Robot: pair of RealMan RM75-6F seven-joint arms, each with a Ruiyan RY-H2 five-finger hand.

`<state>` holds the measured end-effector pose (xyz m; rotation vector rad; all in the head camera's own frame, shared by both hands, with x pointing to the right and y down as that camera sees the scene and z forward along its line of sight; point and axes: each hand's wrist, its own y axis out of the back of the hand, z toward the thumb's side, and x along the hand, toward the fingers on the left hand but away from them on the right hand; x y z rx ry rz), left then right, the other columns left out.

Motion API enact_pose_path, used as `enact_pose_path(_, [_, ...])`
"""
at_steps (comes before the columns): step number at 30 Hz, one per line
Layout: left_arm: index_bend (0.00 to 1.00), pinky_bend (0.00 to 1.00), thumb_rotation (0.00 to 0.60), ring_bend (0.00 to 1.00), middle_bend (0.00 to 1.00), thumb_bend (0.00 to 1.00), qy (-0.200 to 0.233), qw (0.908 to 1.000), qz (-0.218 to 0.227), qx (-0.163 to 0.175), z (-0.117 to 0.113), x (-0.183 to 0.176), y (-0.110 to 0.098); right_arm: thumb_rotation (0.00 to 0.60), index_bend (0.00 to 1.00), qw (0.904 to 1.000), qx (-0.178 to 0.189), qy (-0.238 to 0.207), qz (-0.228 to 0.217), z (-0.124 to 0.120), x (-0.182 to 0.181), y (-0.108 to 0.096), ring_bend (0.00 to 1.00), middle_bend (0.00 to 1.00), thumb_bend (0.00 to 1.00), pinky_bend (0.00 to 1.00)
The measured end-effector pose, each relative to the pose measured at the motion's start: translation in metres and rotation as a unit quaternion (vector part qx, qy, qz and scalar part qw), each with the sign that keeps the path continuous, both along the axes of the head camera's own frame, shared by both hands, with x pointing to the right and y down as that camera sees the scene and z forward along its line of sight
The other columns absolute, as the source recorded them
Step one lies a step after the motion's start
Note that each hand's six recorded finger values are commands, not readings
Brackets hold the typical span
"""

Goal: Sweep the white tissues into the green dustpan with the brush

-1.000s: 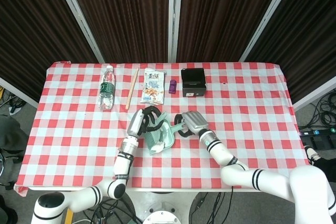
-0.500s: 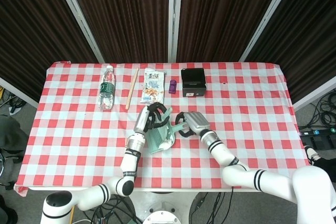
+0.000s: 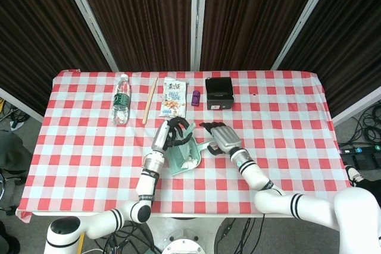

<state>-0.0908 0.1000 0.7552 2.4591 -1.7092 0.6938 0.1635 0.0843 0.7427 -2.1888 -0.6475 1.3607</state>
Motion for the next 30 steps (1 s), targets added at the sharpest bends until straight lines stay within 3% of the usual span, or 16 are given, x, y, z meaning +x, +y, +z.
enact_pose_path(11, [0.55,0.85,0.600,0.62,0.57,0.57,0.001,0.9989,0.003,0.047,-0.030,-0.025,-0.017,0.600,0.10,0.9967,0.078,0.024,-0.007,-0.049,0.038,-0.021,0.10,0.15,0.33,0.12])
enact_pose_path(14, [0.55,0.85,0.600,0.62,0.57,0.58,-0.026,0.9975,0.016,0.063,-0.039,-0.046,-0.025,0.600,0.10,0.9945,0.098,0.038,-0.008,-0.063,0.058,-0.024,0.10,0.16,0.33,0.12])
enact_pose_path(17, [0.55,0.85,0.600,0.59,0.55,0.58,-0.080,0.9932,0.051,0.067,-0.044,-0.072,-0.030,0.600,0.10,0.9919,0.113,0.057,-0.006,-0.075,0.082,-0.025,0.10,0.16,0.33,0.12])
enact_pose_path(20, [0.55,0.85,0.600,0.58,0.55,0.58,-0.166,0.9790,0.096,0.069,-0.046,-0.104,-0.036,0.600,0.10,0.9903,0.118,0.073,0.002,-0.082,0.107,-0.019,0.10,0.16,0.33,0.12])
enact_pose_path(23, [0.54,0.85,0.600,0.56,0.54,0.58,-0.250,0.9569,0.134,0.062,-0.044,-0.130,-0.032,0.600,0.10,0.9899,0.116,0.080,0.013,-0.085,0.127,-0.009,0.10,0.16,0.33,0.12])
enact_pose_path(30, [0.41,0.69,0.600,0.40,0.40,0.55,-0.394,0.8954,0.208,0.015,-0.021,-0.168,-0.009,0.600,0.10,0.9887,0.113,0.088,0.046,-0.090,0.163,0.008,0.10,0.16,0.33,0.12])
